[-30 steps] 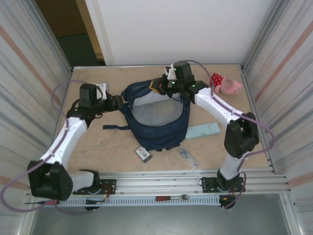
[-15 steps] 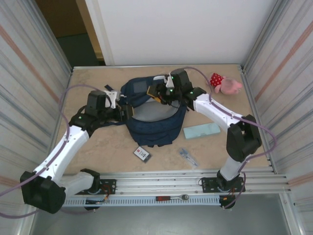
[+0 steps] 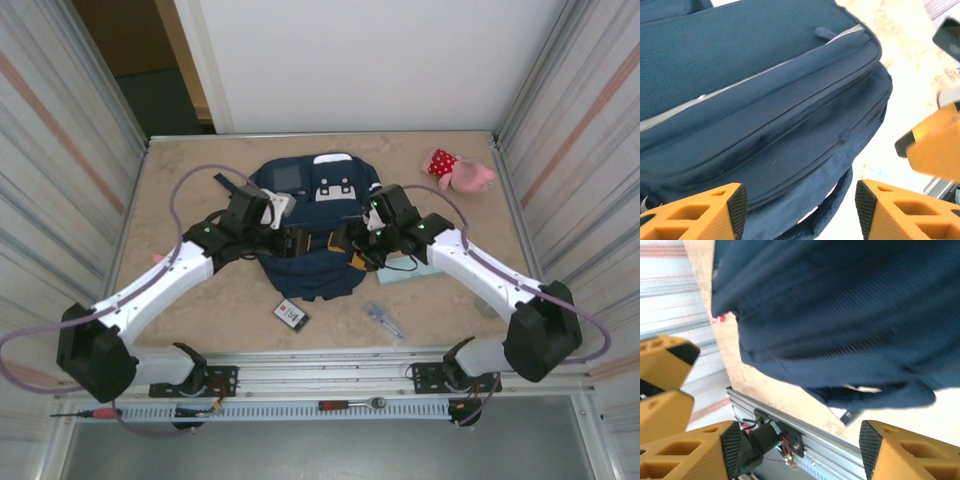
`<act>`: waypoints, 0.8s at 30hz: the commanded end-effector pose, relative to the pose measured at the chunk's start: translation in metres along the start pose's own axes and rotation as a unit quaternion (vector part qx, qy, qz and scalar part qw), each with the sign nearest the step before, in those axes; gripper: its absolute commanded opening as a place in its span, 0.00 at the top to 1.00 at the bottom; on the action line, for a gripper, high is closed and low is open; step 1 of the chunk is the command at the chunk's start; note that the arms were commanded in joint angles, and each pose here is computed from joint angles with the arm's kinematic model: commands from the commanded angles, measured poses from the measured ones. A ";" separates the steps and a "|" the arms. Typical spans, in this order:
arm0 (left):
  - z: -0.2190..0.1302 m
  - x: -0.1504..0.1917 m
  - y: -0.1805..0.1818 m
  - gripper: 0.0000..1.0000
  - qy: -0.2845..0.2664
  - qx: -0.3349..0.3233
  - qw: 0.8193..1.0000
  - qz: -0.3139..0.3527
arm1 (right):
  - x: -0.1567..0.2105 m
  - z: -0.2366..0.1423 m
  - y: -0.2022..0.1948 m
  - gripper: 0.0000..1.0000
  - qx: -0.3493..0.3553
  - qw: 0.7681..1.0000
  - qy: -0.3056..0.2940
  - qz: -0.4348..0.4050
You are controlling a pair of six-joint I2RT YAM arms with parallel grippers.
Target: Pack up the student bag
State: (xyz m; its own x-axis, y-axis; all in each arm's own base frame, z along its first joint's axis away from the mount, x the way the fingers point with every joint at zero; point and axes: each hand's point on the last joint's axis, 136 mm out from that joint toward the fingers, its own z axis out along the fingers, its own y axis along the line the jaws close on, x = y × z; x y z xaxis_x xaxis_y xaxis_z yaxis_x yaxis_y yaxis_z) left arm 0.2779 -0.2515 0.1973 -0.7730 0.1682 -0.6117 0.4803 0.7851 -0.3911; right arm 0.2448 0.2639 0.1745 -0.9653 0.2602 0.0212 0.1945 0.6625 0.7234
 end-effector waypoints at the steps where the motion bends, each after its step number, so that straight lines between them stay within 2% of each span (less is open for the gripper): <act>1: 0.005 -0.030 -0.027 0.39 -0.025 0.014 0.998 0.059 | 0.012 -0.026 -0.018 0.34 0.013 1.000 0.010 0.017; 9: 0.066 -0.046 -0.092 0.38 0.020 0.071 0.985 0.154 | -0.001 -0.093 -0.071 0.30 0.040 0.996 -0.031 0.069; 13: 0.110 -0.037 -0.118 0.38 0.069 0.100 0.977 0.178 | -0.012 -0.114 -0.113 0.29 0.039 0.990 -0.056 0.126; 18: 0.161 -0.011 -0.140 0.37 0.127 0.129 0.963 0.198 | -0.029 -0.122 -0.159 0.29 0.031 0.976 -0.094 0.192; 21: 0.192 0.015 -0.144 0.28 0.167 0.130 0.952 0.222 | -0.037 -0.121 -0.178 0.29 0.024 0.970 -0.107 0.218; 24: 0.212 0.041 -0.152 0.18 0.197 0.134 0.932 0.272 | -0.043 -0.126 -0.190 0.28 0.020 0.966 -0.118 0.230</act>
State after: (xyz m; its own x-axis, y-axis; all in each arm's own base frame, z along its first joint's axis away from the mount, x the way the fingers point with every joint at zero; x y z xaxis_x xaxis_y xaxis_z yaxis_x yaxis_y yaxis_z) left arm 0.2847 -0.4865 0.1035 -0.5319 0.6511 -0.5415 0.8459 0.4377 -0.3047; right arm 0.2245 0.0423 0.1216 -0.6870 0.7015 0.1898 0.6420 0.4634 0.6109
